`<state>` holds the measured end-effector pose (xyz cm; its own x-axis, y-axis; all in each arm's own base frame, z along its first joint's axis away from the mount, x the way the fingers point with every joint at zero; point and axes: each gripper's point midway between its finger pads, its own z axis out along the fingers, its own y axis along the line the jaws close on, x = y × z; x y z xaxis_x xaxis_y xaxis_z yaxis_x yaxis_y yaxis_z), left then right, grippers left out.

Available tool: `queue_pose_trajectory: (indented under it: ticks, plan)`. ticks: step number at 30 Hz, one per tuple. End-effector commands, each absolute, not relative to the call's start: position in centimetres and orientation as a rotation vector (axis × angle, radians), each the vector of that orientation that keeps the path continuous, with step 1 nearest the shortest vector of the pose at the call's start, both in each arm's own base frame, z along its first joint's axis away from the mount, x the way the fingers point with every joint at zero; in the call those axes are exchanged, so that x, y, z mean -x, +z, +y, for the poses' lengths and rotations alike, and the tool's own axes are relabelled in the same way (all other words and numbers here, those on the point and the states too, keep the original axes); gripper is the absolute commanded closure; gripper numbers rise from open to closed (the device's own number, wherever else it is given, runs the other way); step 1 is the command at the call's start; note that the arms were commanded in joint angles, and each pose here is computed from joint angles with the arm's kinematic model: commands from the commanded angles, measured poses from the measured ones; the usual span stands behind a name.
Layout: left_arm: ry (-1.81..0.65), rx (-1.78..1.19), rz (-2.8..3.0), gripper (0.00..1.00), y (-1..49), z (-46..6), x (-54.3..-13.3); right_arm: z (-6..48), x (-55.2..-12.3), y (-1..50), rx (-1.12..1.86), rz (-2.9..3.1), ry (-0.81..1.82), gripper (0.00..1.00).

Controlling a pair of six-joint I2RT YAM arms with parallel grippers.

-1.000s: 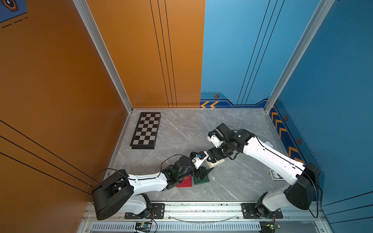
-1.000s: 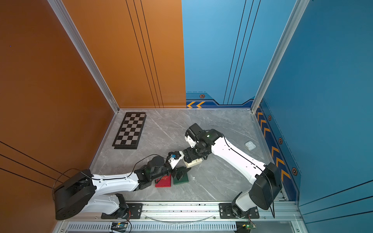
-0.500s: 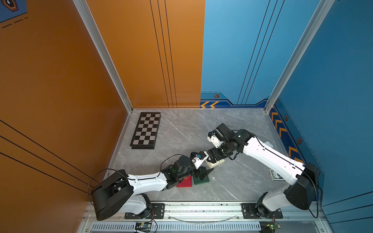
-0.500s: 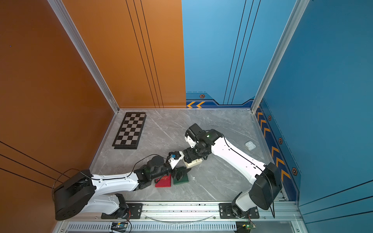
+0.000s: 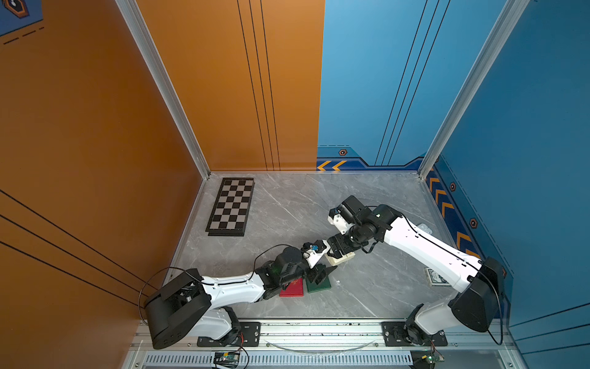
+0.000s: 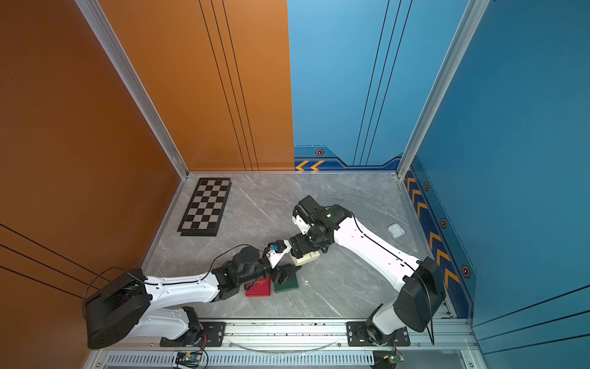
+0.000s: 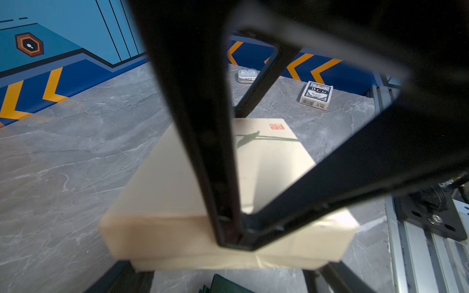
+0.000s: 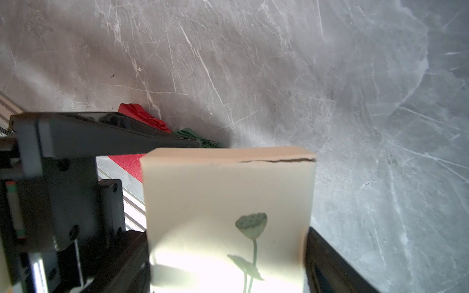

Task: Take the necklace out of the lift-off lid jewelry box
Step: Open the lid on the jewelry box.

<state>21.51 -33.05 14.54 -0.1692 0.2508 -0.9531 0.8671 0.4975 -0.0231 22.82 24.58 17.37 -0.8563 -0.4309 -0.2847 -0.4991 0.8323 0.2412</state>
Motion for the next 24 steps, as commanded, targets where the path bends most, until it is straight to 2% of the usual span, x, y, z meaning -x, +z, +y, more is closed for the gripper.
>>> queue_pose_trajectory:
  ticks: [1,24]
  plan:
    - [-0.746,-0.981,1.661,0.21,14.9,-33.2,-21.5,25.9,-21.3,18.5,0.802,2.786,0.575,0.26]
    - [-0.764,-0.984,1.659,0.22,14.8,-32.8,-21.2,24.8,-23.6,22.0,0.684,2.720,0.682,0.25]
